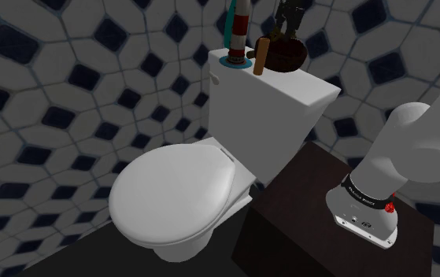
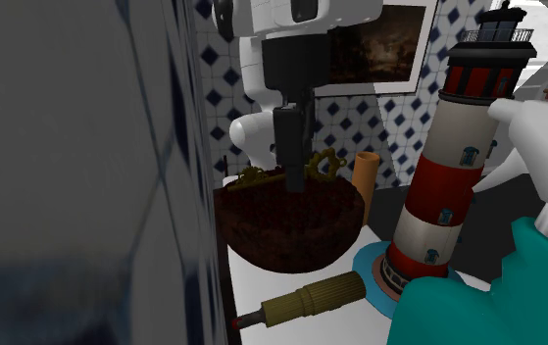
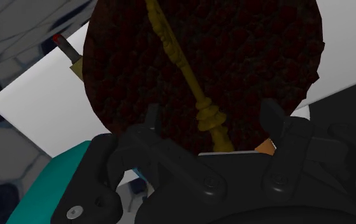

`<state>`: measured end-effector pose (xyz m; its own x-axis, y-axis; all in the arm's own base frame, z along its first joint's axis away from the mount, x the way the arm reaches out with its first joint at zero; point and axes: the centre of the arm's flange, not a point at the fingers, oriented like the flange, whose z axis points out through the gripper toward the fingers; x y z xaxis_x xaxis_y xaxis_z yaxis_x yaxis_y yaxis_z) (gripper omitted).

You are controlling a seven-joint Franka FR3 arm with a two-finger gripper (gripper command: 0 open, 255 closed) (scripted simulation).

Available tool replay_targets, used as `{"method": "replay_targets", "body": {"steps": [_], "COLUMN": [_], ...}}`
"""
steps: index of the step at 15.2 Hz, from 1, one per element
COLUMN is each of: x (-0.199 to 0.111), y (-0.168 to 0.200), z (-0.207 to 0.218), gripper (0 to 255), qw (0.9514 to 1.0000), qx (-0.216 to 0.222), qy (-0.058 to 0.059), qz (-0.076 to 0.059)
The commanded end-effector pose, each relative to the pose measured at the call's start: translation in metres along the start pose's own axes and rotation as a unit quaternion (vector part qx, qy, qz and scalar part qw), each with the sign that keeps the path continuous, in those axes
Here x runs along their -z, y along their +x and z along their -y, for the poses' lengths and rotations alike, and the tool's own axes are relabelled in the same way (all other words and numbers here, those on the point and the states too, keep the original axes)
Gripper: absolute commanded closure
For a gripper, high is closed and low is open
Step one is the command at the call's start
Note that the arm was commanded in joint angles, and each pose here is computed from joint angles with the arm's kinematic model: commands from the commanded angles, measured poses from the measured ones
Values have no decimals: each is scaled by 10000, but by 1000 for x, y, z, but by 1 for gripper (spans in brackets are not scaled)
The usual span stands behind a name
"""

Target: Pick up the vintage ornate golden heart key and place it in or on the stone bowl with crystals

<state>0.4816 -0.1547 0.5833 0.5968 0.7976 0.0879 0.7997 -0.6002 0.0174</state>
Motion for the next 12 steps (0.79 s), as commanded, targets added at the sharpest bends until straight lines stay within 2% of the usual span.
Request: {"method": "replay_targets", "body": {"steps": [1, 3, 7, 12], "x": [0, 0, 50, 50], "y": [0, 0, 0, 0], "z": [0, 0, 0, 0], "gripper": [0, 0, 0, 0], "qw": [10000, 10000, 10000, 10000], "qx": [0, 0, 0, 0], "qy": [1, 1, 1, 1], "qz": [1, 1, 1, 1]}}
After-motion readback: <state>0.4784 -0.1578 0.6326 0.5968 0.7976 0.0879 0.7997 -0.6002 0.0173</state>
